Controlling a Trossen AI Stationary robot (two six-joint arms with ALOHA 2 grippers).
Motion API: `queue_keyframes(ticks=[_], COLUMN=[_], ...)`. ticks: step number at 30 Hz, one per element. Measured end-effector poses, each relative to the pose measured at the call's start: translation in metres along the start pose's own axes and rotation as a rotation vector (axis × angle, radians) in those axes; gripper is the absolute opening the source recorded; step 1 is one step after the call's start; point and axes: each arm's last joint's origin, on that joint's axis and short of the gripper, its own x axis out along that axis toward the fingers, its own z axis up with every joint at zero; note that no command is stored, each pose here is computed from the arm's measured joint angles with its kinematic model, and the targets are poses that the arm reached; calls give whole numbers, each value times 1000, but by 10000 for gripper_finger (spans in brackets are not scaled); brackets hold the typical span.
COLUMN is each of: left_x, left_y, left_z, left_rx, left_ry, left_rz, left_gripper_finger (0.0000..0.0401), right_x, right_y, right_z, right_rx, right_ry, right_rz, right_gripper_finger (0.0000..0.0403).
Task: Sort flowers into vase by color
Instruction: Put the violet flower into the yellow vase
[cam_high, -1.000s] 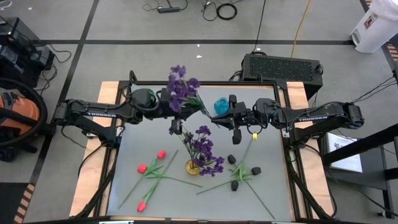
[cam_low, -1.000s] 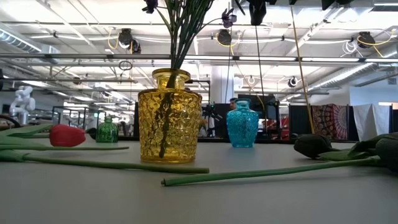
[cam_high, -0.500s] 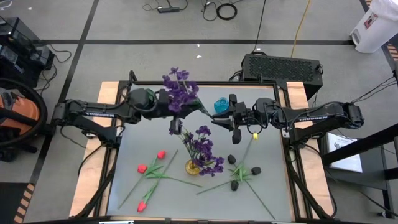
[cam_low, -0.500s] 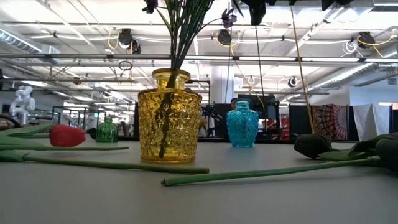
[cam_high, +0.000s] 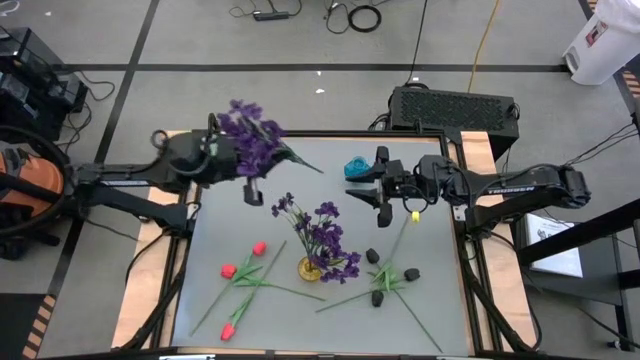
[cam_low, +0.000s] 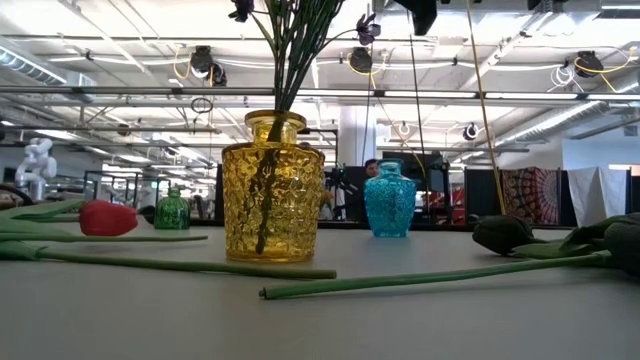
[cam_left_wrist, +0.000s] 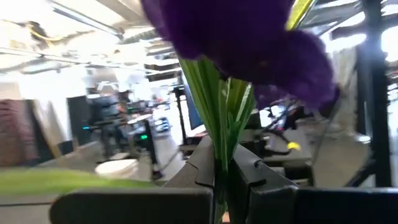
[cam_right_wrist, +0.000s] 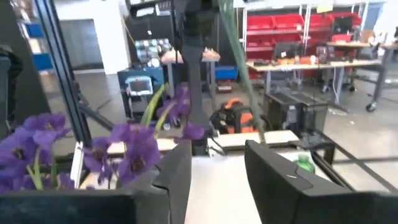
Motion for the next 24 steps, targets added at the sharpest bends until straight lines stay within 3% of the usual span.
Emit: queue_keyframes(ticks=[7,14,24], left_x=[-40,-83,-119], left_y=[5,-2,-14], left_z=[21,32,25], left_rx=[51,59,-101], left_ry=[66,158,338], left_rz=[76,23,-107], left_gripper_finger=[10,10,10], right_x=[-13,-23,-58], right_y=[-1,6,27], right_z=[-4,-6,6], right_rx=[19,15,6], right_ry=[110,172,194], right_rz=[-61,-77,3], right_gripper_finger=[141,141,141])
